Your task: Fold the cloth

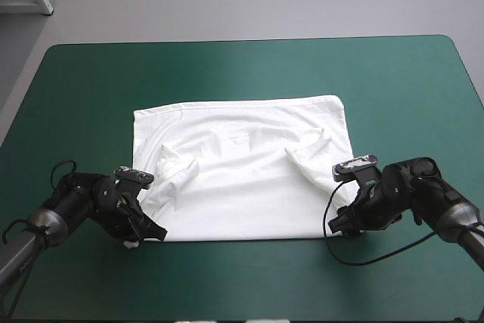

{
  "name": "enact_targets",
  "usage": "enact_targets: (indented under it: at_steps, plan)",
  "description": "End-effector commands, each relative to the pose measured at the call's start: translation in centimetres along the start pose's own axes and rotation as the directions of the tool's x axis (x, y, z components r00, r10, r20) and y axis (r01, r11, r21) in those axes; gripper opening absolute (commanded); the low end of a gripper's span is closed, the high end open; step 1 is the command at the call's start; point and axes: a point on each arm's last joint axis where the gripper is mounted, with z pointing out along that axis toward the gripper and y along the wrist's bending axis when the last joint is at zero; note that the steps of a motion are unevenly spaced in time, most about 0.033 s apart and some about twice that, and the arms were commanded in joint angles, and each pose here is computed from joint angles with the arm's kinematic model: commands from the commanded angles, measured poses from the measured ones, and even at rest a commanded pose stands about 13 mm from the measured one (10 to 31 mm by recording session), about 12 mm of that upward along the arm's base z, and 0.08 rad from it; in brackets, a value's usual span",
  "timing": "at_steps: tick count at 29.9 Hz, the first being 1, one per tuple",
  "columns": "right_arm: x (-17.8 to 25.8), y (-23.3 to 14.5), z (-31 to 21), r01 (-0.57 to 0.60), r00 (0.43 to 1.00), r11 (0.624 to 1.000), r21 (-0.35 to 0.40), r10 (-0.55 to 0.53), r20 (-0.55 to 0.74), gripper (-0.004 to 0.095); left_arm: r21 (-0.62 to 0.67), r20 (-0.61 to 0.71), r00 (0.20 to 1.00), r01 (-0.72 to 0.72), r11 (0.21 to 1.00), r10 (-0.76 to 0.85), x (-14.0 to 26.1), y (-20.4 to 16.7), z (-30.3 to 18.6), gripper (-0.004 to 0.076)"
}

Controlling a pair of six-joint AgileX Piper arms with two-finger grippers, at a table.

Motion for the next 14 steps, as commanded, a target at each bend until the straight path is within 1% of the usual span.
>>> enact_targets:
  at_steps: [1,4,7,10,14]
  plan:
    - [-0.4,0.1,0.8,-0.002,1.0,1.0,-0.011,0.002,0.029,0.0617,0.032,0.044,0.998,0.04,0.999,-0.042,-0.5,-0.4,0.4,0.0019]
    - [0.0,0.3,2.0,-0.015,1.0,0.999,-0.041,0.016,0.014,0.0567,0.033,0.044,0.998,0.043,0.999,-0.044,-0.5,-0.4,0.4,0.0019]
    - [0.3,0.4,2.5,-0.028,0.999,0.998,-0.058,0.029,0.021,0.0466,0.033,0.044,0.998,0.043,0.999,-0.044,-0.5,-0.4,0.4,0.0019]
    - [0.4,0.3,2.9,-0.031,0.999,0.998,-0.055,0.033,0.034,0.0316,0.032,0.047,0.998,0.043,0.999,-0.044,-0.6,-0.4,0.4,0.0019]
    - [0.5,0.2,3.0,0.007,0.999,0.999,-0.041,-0.005,0.035,0.0066,0.028,0.055,0.997,0.044,0.999,-0.045,-0.6,-0.4,0.4,0.0019]
